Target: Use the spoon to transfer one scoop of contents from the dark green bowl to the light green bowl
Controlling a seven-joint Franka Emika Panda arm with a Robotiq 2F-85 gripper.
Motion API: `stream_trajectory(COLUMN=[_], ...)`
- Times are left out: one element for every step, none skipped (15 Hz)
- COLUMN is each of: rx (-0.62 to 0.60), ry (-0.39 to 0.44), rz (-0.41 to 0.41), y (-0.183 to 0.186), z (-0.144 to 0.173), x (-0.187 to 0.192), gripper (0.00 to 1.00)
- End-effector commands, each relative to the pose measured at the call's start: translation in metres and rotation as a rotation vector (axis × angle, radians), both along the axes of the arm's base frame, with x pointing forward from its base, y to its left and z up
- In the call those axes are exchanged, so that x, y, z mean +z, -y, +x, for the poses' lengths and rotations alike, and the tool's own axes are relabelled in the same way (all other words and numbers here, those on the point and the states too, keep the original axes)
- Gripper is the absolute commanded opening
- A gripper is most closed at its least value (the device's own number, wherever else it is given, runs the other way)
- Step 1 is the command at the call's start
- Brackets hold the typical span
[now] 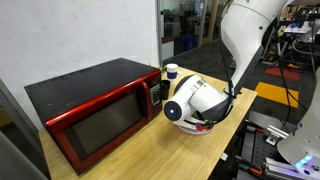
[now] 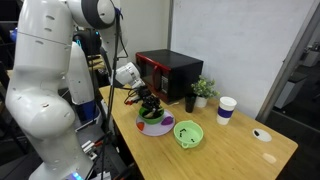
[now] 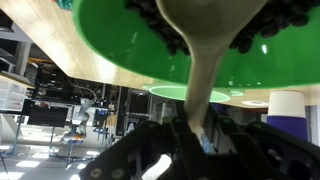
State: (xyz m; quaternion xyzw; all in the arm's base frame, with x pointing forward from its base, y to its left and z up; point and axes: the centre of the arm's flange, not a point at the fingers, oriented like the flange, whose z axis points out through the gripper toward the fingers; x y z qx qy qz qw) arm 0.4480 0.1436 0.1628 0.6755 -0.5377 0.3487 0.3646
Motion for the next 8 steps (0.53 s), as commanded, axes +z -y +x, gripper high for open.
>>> stream_trajectory(rx=[-0.028,-0.033,-0.038,-0.042,-0.046,-0.050,-0.054,-0.058], ry=[0.001,0.006,0.008,0.013,0.019,0.023,0.027,0.031], rz=[0.077,0.084,0.090,0.098,0.108,0.116,0.123,0.132], y=[0.0064,0.0078,0.0086,0.0095,0.0104,0.0118,0.0129,0.0137], z=[0.0026,0.0035,0.0043,0.0055,0.0069,0.0080,0.0087,0.0096], x=[0.0008,0.0026,0.0036,0.0055,0.0069,0.0082,0.0093,0.0104], gripper=[0.06,0.06,0.06,0.06,0.06,0.06,0.06,0.06])
